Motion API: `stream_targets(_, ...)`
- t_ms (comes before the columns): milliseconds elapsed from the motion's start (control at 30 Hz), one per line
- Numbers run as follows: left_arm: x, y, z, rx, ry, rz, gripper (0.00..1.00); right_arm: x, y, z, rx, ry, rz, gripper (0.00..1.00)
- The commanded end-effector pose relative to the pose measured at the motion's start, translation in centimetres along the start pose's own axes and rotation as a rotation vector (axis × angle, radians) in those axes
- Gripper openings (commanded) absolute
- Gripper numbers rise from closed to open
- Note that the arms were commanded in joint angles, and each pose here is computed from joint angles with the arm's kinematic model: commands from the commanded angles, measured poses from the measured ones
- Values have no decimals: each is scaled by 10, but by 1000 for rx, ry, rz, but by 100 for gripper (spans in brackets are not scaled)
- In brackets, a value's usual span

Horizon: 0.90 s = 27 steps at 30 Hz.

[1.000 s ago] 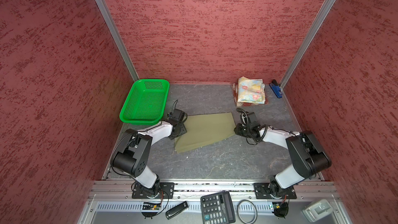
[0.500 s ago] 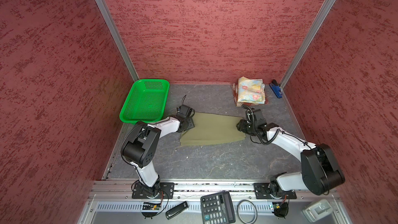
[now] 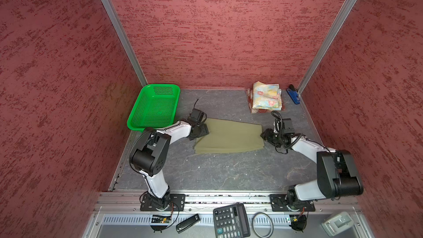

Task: Fold and stack the skirts

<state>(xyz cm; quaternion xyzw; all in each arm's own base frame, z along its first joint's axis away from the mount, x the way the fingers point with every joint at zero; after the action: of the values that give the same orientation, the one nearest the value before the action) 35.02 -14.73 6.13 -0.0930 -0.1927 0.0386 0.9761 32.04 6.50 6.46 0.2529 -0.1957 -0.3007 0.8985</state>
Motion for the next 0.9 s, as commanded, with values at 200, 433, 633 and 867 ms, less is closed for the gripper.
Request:
stream_targets(200, -23, 18, 6, 21, 106, -24, 71, -8, -7, -25, 32, 68, 12, 52)
stream_targets(433, -27, 20, -15, 39, 139, -35, 63, -18, -20, -32, -12, 98, 1, 49)
stream_targets(633, -27, 18, -25, 40, 152, -44, 34, -20, -21, -37, -20, 112, 6, 26)
stream_targets(867, -34, 5, -33, 14, 166, -61, 6, -2, 8, -25, 71, 47, 68, 0)
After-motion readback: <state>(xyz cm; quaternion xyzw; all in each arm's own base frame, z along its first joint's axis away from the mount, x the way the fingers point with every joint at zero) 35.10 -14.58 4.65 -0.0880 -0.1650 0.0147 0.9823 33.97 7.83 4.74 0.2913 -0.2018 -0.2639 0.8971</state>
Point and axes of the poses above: each gripper's point midway between its finger pads, its own z axis back along the fingers, its own y axis along the line the jaws close on, x = y × z, the point moved 3 cm from there along z, back along the fingers, and after that the axes turned 12 degrees about -z, right-handed, at the moved point
